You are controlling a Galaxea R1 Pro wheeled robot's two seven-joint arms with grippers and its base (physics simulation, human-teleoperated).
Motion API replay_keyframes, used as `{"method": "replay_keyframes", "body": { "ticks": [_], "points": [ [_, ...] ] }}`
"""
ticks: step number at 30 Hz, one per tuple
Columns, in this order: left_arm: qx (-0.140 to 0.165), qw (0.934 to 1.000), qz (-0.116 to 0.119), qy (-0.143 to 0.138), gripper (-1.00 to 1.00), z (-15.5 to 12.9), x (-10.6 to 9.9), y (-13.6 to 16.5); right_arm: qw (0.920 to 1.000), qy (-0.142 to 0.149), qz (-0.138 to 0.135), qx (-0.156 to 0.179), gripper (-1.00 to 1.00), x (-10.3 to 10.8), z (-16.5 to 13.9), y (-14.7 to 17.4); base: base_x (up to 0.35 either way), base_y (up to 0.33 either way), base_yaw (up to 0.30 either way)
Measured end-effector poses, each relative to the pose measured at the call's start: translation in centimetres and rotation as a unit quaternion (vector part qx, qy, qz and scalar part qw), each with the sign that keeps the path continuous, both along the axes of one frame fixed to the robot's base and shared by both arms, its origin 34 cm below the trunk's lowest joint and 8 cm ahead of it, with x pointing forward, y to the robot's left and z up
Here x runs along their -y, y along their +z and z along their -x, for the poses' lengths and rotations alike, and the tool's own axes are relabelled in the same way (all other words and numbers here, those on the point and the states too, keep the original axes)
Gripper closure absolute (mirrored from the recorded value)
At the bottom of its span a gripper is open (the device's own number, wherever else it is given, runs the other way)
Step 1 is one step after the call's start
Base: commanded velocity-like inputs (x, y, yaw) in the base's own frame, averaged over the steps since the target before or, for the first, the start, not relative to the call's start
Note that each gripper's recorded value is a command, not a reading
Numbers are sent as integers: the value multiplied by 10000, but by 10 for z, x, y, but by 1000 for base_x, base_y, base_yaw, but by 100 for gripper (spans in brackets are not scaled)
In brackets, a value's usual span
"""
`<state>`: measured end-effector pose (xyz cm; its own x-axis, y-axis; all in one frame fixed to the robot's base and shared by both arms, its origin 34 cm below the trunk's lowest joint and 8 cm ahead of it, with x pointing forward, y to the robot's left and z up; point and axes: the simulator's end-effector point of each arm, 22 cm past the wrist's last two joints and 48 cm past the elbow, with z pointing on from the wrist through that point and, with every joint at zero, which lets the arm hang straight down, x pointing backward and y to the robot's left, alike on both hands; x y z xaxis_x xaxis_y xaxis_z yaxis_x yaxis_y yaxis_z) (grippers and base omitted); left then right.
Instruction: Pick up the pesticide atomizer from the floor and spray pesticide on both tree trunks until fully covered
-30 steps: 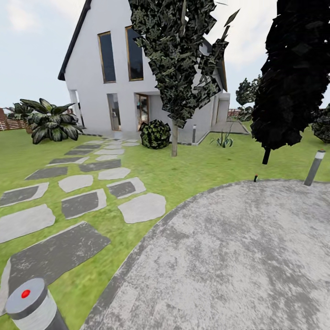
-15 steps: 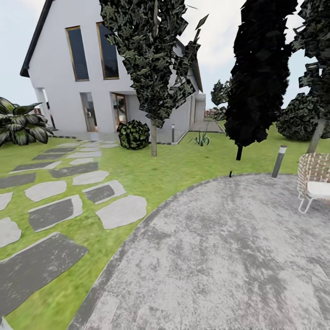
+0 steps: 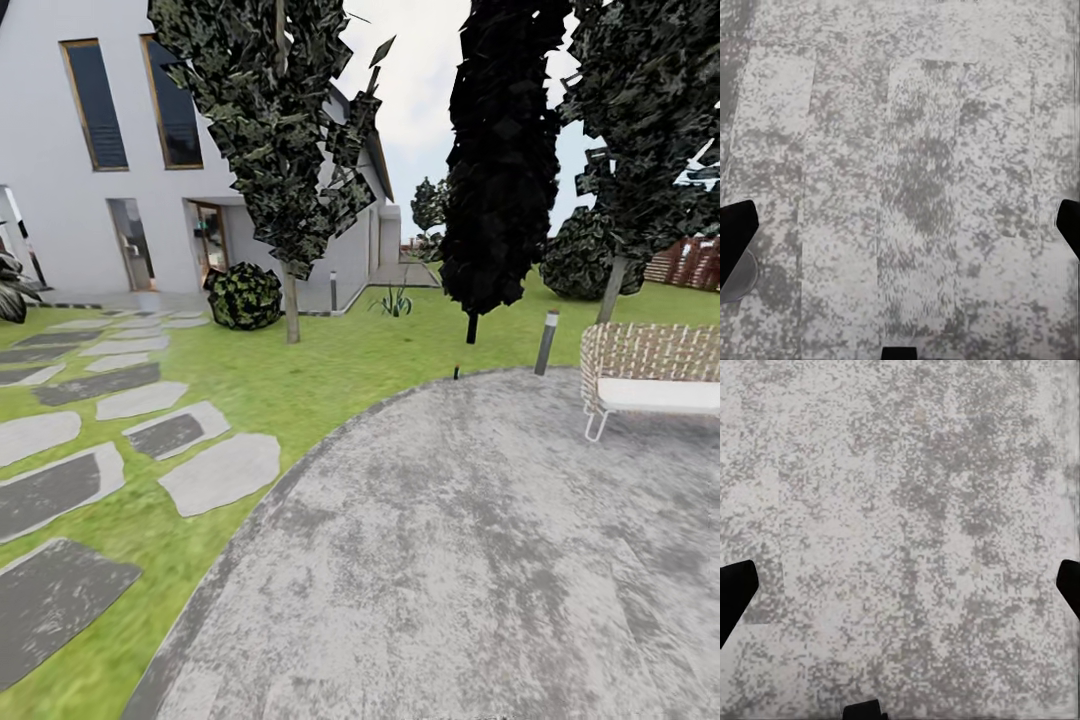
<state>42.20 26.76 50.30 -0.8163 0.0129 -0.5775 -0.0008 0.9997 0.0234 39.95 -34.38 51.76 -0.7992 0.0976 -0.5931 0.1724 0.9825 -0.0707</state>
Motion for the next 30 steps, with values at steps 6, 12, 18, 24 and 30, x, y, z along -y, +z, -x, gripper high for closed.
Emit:
{"method": "replay_keyframes", "body": {
  "ticks": [6,12,18,24,30],
  "points": [
    [1,10000,-10,8,-100,0,-1,0,10000,-2,2,-2,-100,0,0,0,0,0,-284],
    [4,10000,-19,14,-100,0,-2,0,10000,10,-7,-1,-100,-1,0,0,117,0,-60],
    [5,10000,-25,18,-100,0,-2,0,10000,34,-7,-9,-100,-2,0,0,304,0,-5],
    [5,10000,-30,22,-100,0,-2,0,10000,57,-14,-47,-100,-4,3,-2,332,0,-1],
    [5,10000,-36,26,-100,0,-3,0,9998,47,-41,-196,-100,-6,16,-10,335,0,0]
  ]
}}
